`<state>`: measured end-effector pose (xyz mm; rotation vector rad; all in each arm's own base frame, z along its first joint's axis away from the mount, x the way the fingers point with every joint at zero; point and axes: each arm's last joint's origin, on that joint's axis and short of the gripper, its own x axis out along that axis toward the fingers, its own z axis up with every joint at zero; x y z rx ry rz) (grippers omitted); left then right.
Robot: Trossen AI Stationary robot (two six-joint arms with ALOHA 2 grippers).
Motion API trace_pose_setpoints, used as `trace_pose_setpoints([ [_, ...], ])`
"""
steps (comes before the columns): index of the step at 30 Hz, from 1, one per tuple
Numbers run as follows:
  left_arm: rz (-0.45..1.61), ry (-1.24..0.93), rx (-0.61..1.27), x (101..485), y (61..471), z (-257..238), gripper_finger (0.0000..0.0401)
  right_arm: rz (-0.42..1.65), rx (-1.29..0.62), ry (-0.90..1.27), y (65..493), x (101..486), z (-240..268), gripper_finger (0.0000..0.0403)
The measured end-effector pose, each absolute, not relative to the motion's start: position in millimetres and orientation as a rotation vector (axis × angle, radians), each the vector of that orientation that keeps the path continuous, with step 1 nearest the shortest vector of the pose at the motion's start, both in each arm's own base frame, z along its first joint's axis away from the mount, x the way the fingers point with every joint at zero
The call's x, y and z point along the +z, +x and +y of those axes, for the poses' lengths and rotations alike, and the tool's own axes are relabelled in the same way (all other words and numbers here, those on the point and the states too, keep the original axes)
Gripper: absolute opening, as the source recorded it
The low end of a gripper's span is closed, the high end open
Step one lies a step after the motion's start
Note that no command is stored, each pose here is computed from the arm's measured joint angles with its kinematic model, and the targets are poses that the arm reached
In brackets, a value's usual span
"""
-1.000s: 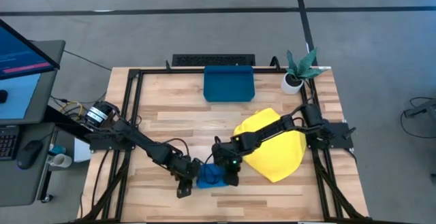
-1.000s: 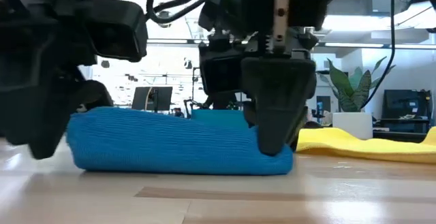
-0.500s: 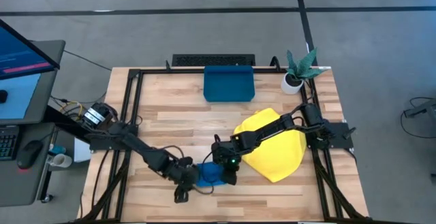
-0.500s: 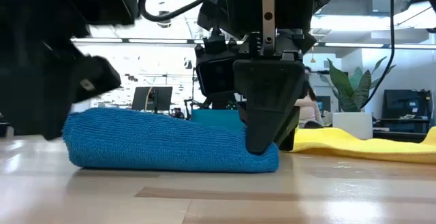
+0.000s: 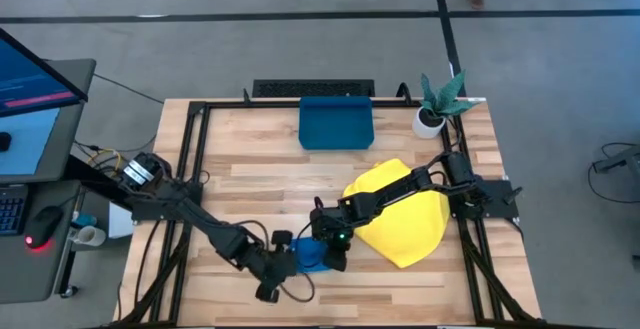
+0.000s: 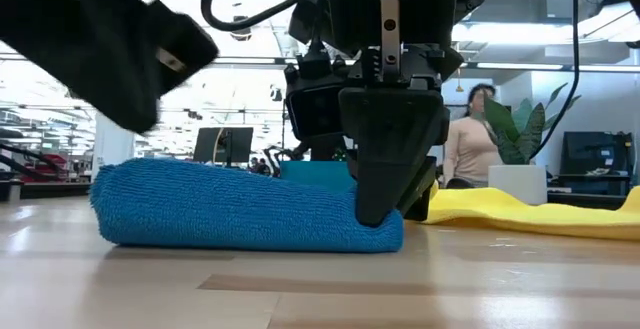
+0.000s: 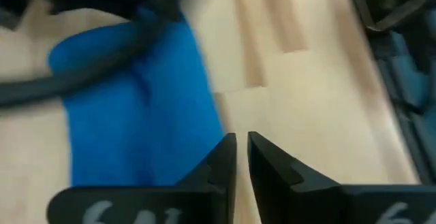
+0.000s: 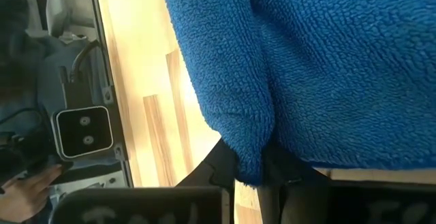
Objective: Roll microfiber towels into tight, uniform cylinder then place into a basket
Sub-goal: Roll the blue microfiber cloth
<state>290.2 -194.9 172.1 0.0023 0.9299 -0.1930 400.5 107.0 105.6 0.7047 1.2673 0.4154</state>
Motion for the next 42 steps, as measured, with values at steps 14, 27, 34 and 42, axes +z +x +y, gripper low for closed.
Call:
trace_pose_setpoints([
  [14, 1.000, 0.018, -0.073, 145, 298, -178, 0.0002, 1.254, 0.406, 0.714, 402, 106, 107, 0.0047],
  [27, 1.060, -0.019, -0.041, 137, 296, -177, 0.0002, 1.250, 0.354, 0.737, 403, 106, 107, 0.0075],
  [34, 1.069, -0.002, -0.046, 138, 294, -178, 0.0002, 1.239, 0.342, 0.735, 404, 107, 106, 0.0146],
  [42, 1.046, 0.036, -0.049, 145, 291, -180, 0.0002, 1.234, 0.343, 0.734, 404, 108, 106, 0.0174],
])
